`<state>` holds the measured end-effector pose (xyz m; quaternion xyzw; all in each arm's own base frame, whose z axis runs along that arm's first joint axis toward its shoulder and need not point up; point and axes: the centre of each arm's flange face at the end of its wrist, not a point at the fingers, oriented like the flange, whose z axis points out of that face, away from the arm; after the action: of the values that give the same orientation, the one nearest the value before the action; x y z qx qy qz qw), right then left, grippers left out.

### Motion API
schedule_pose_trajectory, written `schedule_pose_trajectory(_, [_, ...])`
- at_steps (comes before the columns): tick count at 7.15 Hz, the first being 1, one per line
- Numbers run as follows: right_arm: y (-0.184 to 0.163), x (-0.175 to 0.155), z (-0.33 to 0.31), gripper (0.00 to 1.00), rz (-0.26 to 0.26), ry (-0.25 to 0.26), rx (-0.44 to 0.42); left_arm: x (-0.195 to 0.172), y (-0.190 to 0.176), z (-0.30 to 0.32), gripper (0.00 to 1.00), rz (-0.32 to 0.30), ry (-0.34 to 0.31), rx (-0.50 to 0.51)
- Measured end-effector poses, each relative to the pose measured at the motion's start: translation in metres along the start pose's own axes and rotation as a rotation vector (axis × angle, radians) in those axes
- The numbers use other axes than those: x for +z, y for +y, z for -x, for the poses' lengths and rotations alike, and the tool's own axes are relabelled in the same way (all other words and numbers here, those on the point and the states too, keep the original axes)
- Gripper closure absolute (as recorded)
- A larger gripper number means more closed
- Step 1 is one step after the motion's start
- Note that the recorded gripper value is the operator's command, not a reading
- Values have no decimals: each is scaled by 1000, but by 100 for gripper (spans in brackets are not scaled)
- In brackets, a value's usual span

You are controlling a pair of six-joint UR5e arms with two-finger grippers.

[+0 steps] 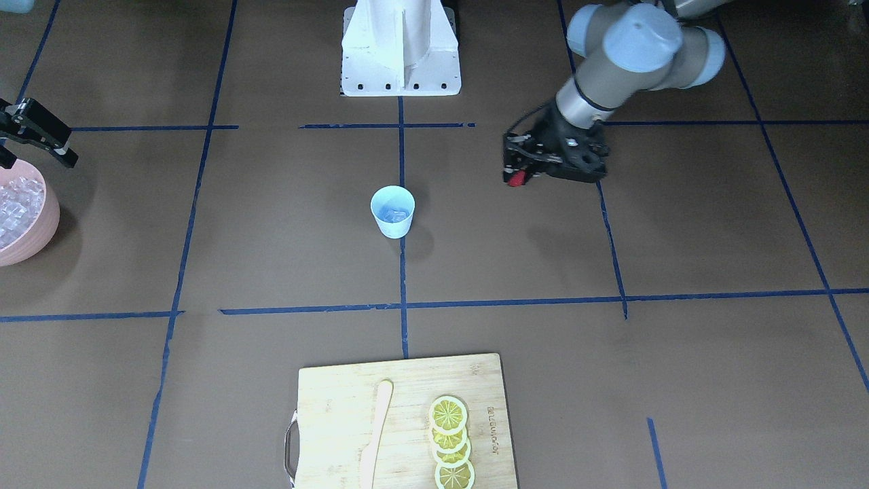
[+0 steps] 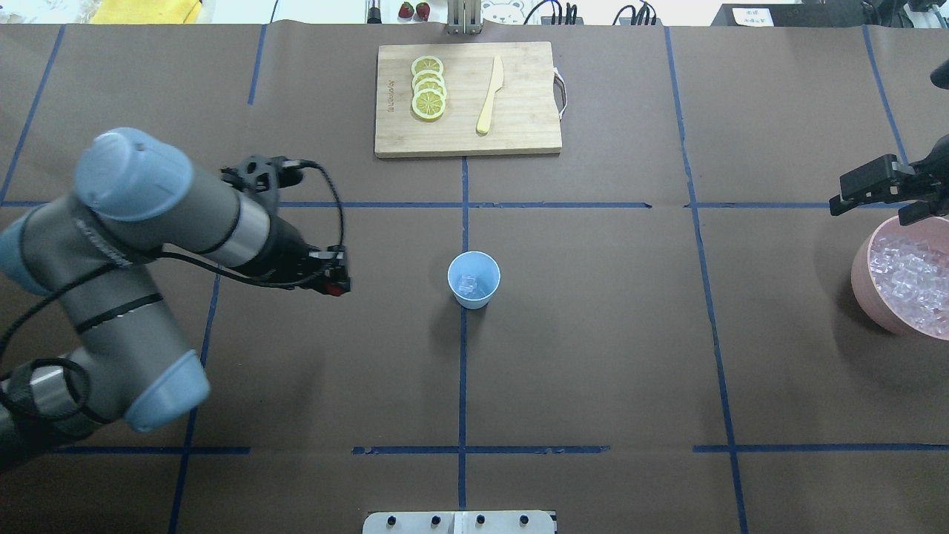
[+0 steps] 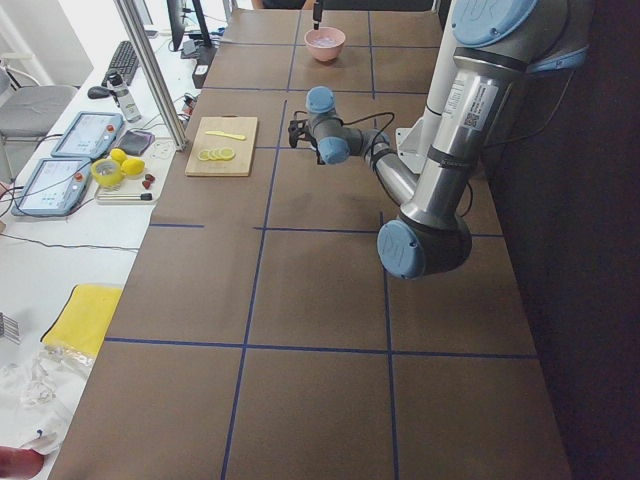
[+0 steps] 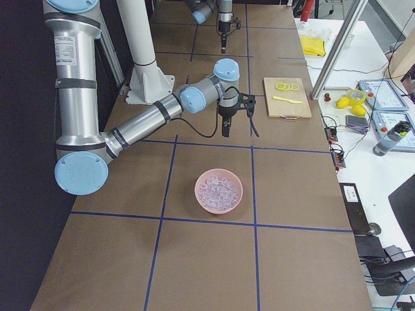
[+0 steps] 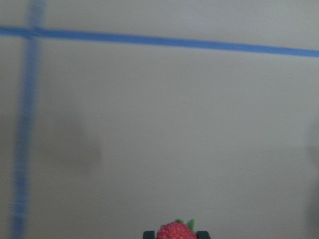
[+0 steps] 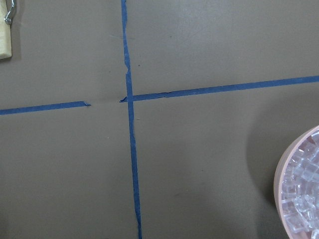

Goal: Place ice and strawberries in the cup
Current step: 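Carry the strawberry with the left gripper over the light-blue cup, then open the left gripper to drop the strawberry into the cup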

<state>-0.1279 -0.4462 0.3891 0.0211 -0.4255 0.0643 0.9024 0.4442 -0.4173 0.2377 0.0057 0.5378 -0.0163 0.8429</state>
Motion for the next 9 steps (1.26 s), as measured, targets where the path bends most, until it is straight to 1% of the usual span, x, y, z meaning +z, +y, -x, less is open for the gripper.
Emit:
schedule_pose_trajectory(1, [0, -1, -1, 0, -1, 0, 0, 7, 9, -54, 100, -12, 12, -6])
schedule_pose_trajectory(2, [0, -1, -1, 0, -2, -1, 0, 17, 9, -93, 100, -31, 17, -8])
schedule_pose_trajectory(3, [0, -2, 0, 0, -3, -1, -1, 27, 4, -116, 100, -47, 14, -10])
schedule_pose_trajectory(4, [1, -2, 0, 0, -4, -2, -1, 34, -1, -127, 100, -65, 7, -11])
schedule_pose_trajectory(5, [1, -3, 0, 0, -3, -3, -2, 38, -4, -132, 97, -82, 1, -10])
schedule_pose_trajectory(6, [1, -3, 1, 0, -3, -4, -2, 41, -5, -135, 90, -90, -2, -8])
schedule_pose_trajectory(7, [1, -3, 1, 0, -3, -5, -3, 42, -5, -136, 68, -92, -3, -8])
schedule_pose_trajectory(8, [1, -3, 1, 0, -3, -5, -3, 43, -5, -138, 38, -92, -3, -7])
schedule_pose_trajectory(9, [1, -3, 1, 0, -3, -5, -2, 43, -4, -138, 28, -93, -3, -7])
